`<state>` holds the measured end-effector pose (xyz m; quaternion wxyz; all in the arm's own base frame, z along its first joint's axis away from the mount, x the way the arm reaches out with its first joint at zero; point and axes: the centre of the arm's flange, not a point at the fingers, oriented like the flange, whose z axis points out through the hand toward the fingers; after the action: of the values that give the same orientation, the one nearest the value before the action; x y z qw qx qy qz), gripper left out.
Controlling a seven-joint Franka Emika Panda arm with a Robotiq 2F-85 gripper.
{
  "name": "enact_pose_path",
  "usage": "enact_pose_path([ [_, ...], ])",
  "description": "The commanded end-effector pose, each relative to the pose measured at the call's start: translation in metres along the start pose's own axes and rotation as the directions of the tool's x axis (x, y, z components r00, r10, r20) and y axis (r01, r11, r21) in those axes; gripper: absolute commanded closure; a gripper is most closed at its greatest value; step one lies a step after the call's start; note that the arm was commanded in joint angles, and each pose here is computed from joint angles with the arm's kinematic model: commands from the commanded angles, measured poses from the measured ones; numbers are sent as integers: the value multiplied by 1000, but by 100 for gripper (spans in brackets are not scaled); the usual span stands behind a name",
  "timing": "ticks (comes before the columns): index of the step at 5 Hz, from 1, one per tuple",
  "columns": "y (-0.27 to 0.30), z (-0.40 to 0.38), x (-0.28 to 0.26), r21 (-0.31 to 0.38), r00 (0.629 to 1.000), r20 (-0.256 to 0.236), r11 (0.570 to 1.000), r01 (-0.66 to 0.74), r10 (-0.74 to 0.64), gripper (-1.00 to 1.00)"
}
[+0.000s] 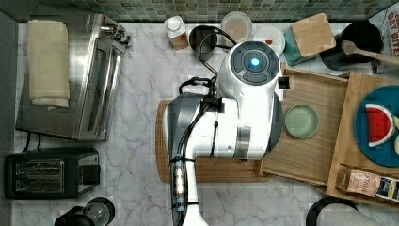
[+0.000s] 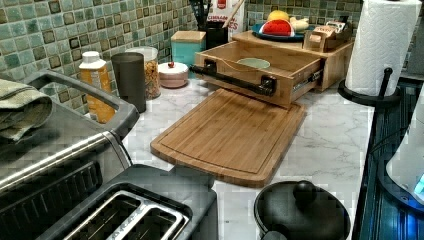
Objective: Close the drawer.
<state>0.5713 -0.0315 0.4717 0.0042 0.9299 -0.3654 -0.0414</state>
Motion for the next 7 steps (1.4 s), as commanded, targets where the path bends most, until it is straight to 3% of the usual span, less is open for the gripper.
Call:
enact_pose_path([
  [1,0,0,0,0,1000,0,1000,0,0,100],
  [2,-4,27,7,-38,989,-77,992,120,-123,100],
  [3,-3,53,18,-77,955,-121,962,262,-270,100],
  [5,-12,80,36,-145,909,-123,913,382,-399,100],
  [6,-17,94,51,-153,916,-76,912,381,-395,100],
  [7,-20,110,50,-168,922,-88,918,360,-378,100],
])
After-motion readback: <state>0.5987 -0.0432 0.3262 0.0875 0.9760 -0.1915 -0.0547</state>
